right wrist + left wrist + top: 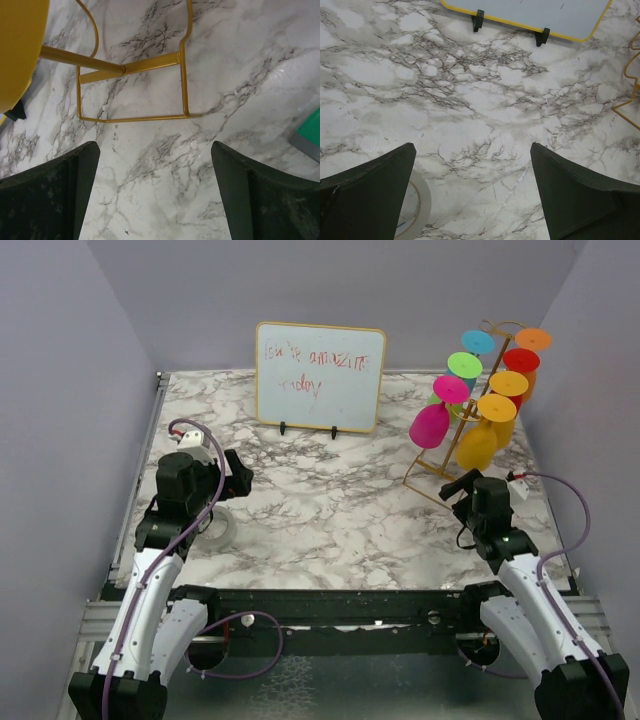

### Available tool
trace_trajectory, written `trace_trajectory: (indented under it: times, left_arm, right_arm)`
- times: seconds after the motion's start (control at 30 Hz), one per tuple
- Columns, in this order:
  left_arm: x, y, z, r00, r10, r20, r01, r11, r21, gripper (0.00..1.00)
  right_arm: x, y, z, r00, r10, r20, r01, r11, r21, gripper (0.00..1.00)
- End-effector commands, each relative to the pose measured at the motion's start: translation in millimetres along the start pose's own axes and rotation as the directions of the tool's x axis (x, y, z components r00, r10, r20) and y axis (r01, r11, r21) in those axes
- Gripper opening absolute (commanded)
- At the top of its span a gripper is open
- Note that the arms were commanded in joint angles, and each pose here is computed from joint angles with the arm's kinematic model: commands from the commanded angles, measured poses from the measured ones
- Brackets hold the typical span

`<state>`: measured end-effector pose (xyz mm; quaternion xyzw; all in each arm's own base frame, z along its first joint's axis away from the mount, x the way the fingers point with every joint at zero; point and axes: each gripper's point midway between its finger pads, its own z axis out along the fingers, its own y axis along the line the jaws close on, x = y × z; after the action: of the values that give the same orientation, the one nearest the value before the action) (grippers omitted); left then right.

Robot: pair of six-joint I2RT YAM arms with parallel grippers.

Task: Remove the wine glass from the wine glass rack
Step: Move the wine rack to the center of the board.

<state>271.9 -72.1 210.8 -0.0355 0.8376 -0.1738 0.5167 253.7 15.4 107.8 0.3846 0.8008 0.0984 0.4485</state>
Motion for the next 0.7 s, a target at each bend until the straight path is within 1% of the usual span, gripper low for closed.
trace_trajectory:
  times: [0.0, 0.2, 0.23, 0.4, 0.43, 0.5, 0.57, 0.67]
  left_arm:
    - [6, 7, 2, 1.0, -0.014, -0.017, 0.014, 0.999, -0.033, 0.99]
    - [7, 8, 2, 1.0, -0.015, -0.019, 0.014, 0.999, -0.041, 0.99]
    - [8, 8, 3, 1.0, -0.015, -0.022, 0.015, 0.999, -0.039, 0.99]
    - [10, 7, 5, 0.999, -0.017, -0.036, 0.016, 0.999, -0.035, 0.99]
    - [10, 7, 5, 0.999, -0.017, -0.039, 0.016, 0.999, -0.035, 0.99]
    - [11, 7, 6, 0.999, -0.018, -0.042, 0.016, 0.999, -0.035, 0.99]
    - [11, 8, 6, 0.999, -0.018, -0.042, 0.017, 0.999, -0.037, 0.99]
    - [11, 8, 5, 0.999, -0.018, -0.042, 0.017, 0.999, -0.038, 0.99]
  right_arm:
    - [-19, 7, 20, 0.991, -0.001, 0.131, 0.006, 0.999, -0.038, 1.0]
    - [-9, 2, 41, 0.992, -0.027, 0.126, 0.031, 0.999, -0.033, 0.99]
    - [-12, 4, 44, 0.989, -0.022, 0.145, 0.03, 0.998, -0.05, 0.99]
    - [-21, -2, 55, 0.988, -0.025, 0.152, 0.036, 0.997, -0.071, 0.98]
    - [-19, 5, 57, 0.99, -0.034, 0.135, 0.05, 0.992, -0.117, 0.98]
    - [-18, 5, 64, 0.993, -0.046, 0.11, 0.063, 0.985, -0.159, 0.98]
    - [-11, 16, 67, 0.995, -0.075, 0.06, 0.088, 0.966, -0.242, 0.96]
    - [-3, 24, 71, 0.996, -0.091, 0.021, 0.093, 0.952, -0.291, 0.95]
